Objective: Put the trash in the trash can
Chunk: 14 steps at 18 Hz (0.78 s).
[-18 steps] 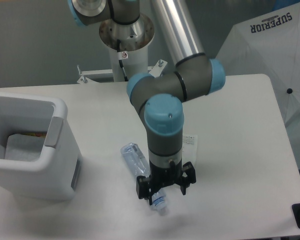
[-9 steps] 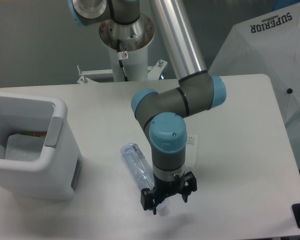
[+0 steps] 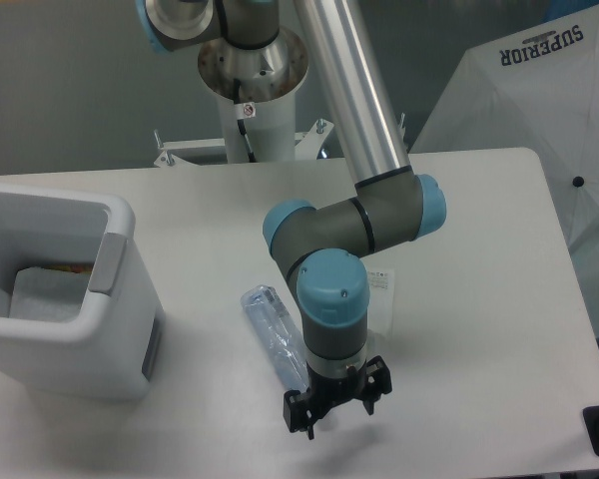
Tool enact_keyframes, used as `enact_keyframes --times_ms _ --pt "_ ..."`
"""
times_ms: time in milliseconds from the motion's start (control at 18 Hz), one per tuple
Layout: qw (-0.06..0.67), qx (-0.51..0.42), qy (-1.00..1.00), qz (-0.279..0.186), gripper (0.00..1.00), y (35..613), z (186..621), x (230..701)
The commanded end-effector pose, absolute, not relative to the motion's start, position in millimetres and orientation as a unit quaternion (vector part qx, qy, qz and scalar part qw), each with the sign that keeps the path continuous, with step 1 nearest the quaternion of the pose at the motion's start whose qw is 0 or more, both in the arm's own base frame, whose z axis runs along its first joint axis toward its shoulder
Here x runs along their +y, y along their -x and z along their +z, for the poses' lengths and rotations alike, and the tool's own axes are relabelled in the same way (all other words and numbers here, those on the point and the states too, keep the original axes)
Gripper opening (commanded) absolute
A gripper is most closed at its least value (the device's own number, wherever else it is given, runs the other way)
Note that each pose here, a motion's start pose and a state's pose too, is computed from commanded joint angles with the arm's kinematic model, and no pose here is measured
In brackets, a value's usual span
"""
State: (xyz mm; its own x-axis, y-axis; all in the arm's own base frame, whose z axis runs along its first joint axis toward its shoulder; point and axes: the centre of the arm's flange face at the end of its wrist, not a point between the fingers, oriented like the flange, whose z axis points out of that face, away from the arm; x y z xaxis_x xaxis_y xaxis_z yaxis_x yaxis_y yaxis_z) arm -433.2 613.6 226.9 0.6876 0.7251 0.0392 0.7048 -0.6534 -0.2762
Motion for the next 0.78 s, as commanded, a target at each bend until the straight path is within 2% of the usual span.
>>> enact_keyframes --times_ms 500,778 --pt "0.114 -0.388 0.914 0.039 1.00 426.1 196.9 621.0" --pt "0.109 -0.383 0.916 0.040 0.92 420.1 190.2 625.4"
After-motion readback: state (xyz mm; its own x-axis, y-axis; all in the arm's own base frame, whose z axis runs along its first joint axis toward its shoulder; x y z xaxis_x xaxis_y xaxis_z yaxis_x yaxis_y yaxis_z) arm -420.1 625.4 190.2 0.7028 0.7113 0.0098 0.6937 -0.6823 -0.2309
